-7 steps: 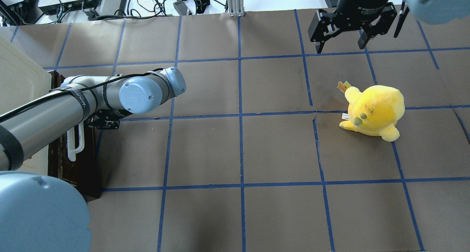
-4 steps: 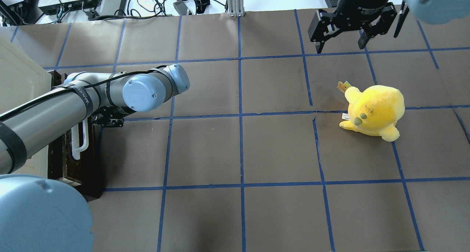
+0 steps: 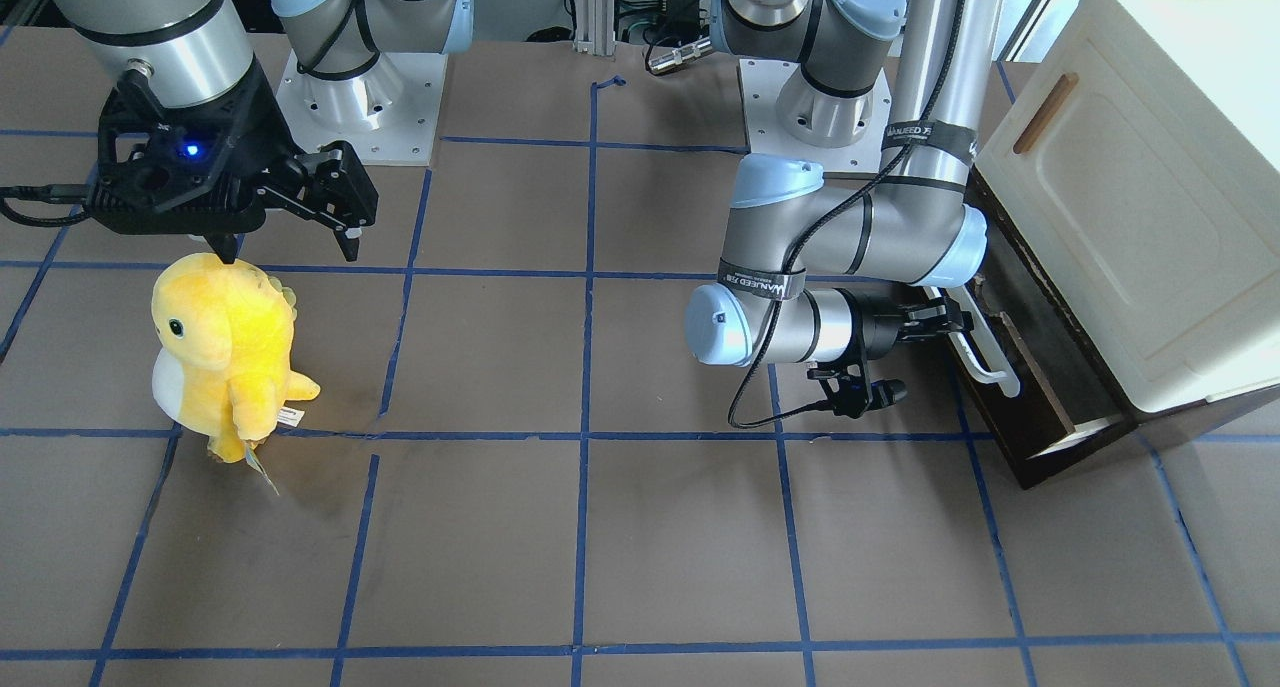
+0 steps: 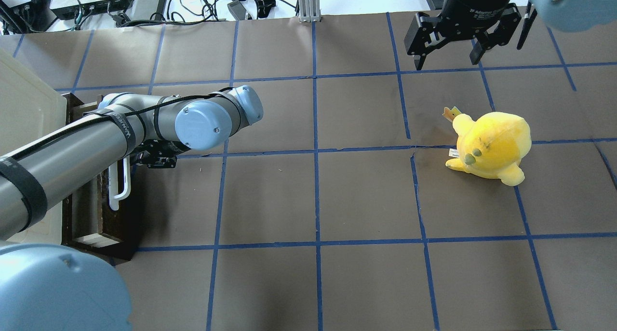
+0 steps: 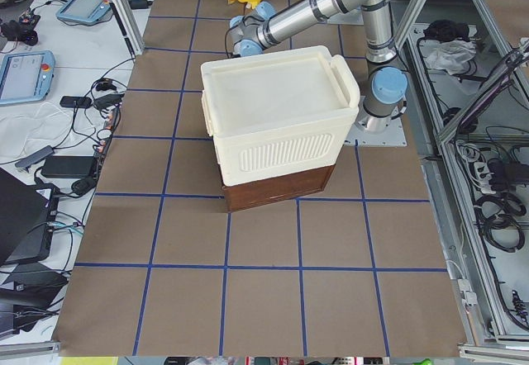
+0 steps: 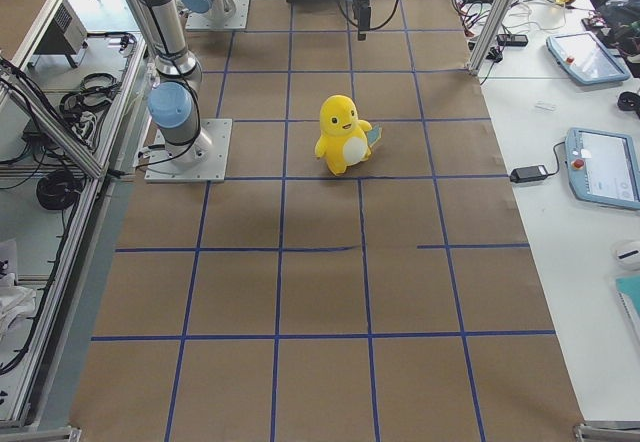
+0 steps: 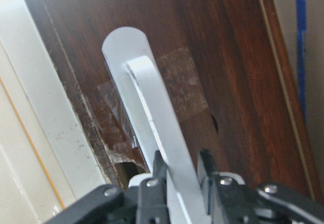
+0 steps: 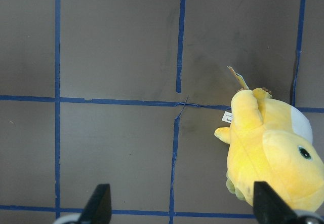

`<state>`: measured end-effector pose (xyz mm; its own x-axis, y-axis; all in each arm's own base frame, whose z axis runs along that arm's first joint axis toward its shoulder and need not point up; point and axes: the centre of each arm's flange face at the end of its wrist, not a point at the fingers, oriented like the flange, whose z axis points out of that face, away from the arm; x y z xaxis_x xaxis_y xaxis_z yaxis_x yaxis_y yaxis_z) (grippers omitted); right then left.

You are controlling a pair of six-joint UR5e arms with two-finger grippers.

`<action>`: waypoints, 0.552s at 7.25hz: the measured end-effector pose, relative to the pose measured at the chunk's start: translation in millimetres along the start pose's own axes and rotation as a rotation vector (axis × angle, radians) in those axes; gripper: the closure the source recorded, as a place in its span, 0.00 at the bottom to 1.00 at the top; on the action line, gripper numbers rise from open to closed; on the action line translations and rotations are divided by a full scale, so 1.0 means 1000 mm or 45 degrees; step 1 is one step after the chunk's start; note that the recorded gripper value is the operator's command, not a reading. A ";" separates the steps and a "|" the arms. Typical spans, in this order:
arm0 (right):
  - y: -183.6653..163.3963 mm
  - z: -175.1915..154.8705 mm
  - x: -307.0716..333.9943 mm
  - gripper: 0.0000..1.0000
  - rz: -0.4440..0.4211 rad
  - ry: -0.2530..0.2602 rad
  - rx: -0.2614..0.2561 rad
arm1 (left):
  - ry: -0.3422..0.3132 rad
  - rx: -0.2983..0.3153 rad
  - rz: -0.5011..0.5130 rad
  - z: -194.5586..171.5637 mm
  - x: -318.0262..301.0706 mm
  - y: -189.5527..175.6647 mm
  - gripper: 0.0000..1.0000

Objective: Pull drawer sideways
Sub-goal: 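Pull the wooden drawer out of the white cabinet with the left gripper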

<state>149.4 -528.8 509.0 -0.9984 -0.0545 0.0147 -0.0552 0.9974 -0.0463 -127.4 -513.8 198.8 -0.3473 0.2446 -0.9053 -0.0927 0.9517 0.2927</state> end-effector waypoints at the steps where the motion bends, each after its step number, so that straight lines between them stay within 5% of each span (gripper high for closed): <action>1: 0.000 0.000 0.000 0.00 0.000 0.000 0.000 | 0.003 0.008 -0.006 -0.004 -0.002 -0.001 0.73; 4: 0.000 0.000 0.000 0.00 0.000 0.000 0.000 | 0.028 0.019 -0.023 -0.015 -0.005 -0.002 0.73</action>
<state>149.4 -528.8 508.9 -0.9984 -0.0545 0.0148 -0.0552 0.9974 -0.0463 -139.8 -519.4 207.6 -0.3662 0.2230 -0.9034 -0.0854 0.9587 0.2713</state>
